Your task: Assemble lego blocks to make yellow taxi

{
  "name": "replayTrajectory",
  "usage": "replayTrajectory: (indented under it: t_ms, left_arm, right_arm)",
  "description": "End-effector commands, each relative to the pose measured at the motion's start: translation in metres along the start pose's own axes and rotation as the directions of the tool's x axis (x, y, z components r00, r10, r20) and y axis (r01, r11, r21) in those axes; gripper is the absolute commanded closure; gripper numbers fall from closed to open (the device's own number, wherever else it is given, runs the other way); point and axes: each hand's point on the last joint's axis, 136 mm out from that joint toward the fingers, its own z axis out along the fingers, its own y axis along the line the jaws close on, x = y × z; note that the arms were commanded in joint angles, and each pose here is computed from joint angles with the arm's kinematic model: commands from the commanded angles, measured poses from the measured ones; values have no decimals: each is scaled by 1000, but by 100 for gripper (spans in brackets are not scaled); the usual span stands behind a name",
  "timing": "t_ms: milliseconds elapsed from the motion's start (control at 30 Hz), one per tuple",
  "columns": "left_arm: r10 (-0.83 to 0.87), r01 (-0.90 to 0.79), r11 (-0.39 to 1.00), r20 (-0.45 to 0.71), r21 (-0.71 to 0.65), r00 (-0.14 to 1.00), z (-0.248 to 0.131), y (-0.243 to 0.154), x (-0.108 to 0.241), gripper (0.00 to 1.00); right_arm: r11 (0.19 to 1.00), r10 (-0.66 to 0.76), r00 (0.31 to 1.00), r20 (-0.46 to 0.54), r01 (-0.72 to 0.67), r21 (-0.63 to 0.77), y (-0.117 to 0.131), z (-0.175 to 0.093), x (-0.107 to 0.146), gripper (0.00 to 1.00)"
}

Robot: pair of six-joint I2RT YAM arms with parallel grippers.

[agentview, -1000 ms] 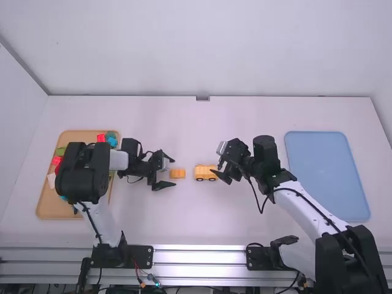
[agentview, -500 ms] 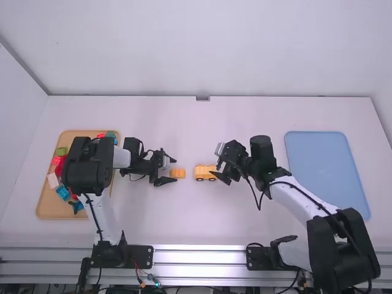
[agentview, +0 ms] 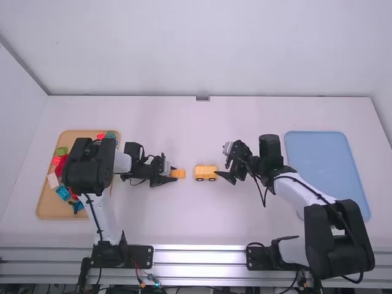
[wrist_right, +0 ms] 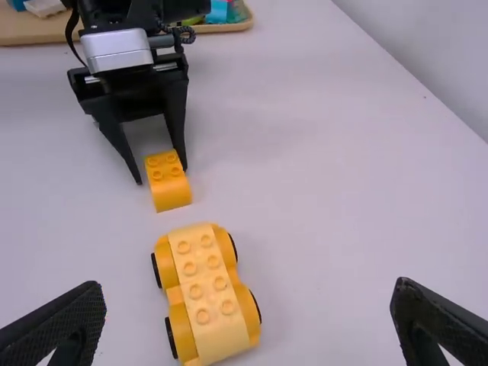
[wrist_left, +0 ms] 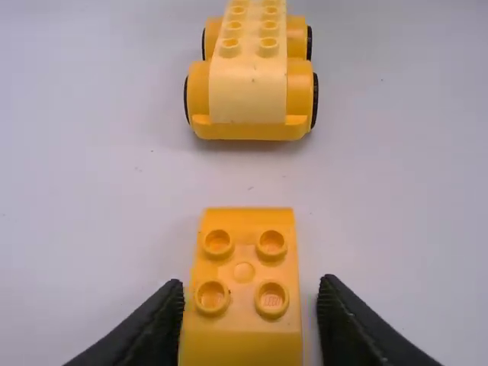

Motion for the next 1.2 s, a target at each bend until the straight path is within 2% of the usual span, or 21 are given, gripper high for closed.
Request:
replayTrajectory:
  t_ms: [0,33,100,200,333,533,667,833,933,1033,1167]
  left_arm:
    - [-3,3,1000,0,18,1000,4,-5,2,77]
    - [4,-4,1000,4,15,1000,4,-5,1,83]
    - [13,-13,1000,3,10,1000,4,-3,1,86]
    - [25,-25,1000,6,4,1000,4,-1,0,88]
    - [22,-22,1000,34,10,999,1,2,-12,89]
    - [34,-34,999,62,3,997,-6,8,-33,83]
    - [-30,31,999,64,-15,997,-10,15,-42,79]
    - [-24,26,999,74,-19,997,-14,17,-60,81]
    - [-8,8,1000,41,-1,999,-4,12,-71,83]
    - [-6,6,1000,-3,13,1000,10,9,-78,85]
    - [-2,1,999,22,46,1000,26,2,-94,92]
  right_arm:
    - [999,22,1000,13,-21,-39,9,1,3,1]
    - [999,23,1000,10,-23,-38,9,1,3,1]
    - [999,28,1000,2,-28,-35,9,1,5,1]
    - [999,45,999,-30,-46,-27,8,3,14,1]
    - [998,-2,998,-68,-2,-60,13,10,33,1]
    - [976,-80,996,33,84,-199,35,30,54,1]
    - [969,-101,992,71,114,-220,38,40,65,2]
    - [961,-111,984,136,142,-239,41,49,72,1]
    - [958,-143,975,168,179,-222,37,57,79,1]
    - [961,-110,974,197,155,-229,32,66,80,1]
    - [957,-85,976,198,136,-258,28,81,85,2]
